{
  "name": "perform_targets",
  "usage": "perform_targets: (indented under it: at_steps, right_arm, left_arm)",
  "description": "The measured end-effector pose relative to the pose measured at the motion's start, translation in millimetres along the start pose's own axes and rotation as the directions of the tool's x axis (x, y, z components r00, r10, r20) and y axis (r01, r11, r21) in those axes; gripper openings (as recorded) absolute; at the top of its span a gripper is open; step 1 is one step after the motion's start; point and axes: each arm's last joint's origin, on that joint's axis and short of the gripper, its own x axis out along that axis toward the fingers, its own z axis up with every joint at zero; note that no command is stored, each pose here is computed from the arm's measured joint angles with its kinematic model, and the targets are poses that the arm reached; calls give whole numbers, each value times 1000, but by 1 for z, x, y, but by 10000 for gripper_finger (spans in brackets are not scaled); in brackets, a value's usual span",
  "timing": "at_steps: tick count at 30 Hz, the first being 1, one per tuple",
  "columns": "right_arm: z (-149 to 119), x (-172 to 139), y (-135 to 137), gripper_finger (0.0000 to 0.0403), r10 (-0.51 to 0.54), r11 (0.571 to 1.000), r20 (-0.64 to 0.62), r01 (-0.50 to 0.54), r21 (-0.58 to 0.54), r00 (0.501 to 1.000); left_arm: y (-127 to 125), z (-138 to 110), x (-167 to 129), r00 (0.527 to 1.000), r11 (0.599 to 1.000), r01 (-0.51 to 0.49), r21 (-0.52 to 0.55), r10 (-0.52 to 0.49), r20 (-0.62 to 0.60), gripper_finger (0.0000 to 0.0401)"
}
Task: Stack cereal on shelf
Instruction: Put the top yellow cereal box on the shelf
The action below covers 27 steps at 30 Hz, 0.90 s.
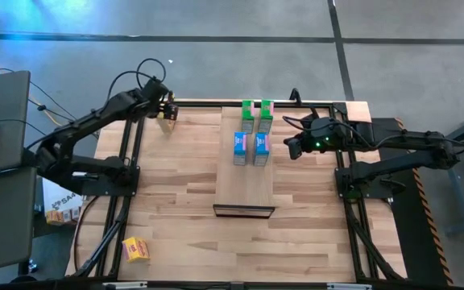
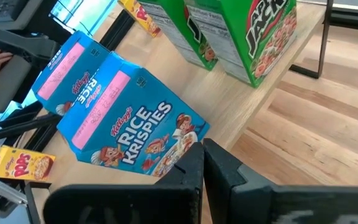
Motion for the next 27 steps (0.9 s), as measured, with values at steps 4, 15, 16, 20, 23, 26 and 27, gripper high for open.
perform_targets:
  at_steps: [4,15,16,20,23,26,27]
  right_arm:
    - [0,0,0,0,8,1000,-9,-8,-3,1000]
    - [0,0,0,0,9,1000,-10,-9,-2,1000]
    - [0,0,0,0,9,1000,-10,-9,-2,1000]
    - [0,0,0,0,9,1000,-10,-9,7,1000]
    - [0,0,0,0,8,1000,-11,-8,8,1000]
    - [0,0,0,0,8,1000,-11,-8,8,1000]
    - [0,0,0,0,8,1000,-11,-8,8,1000]
  left_arm:
    - [7,-12,13,997,994,77,-78,-77,9,298]
    - [7,-29,38,996,994,83,-67,-82,26,298]
    - [6,-29,41,997,995,79,-67,-78,20,298]
    - [4,-30,50,998,996,64,-58,-63,13,298]
    - [3,-30,54,999,998,37,-54,-36,17,298]
    - [1,-28,59,999,999,25,-40,-23,27,298]
    - [1,-28,60,999,999,25,-40,-24,29,298]
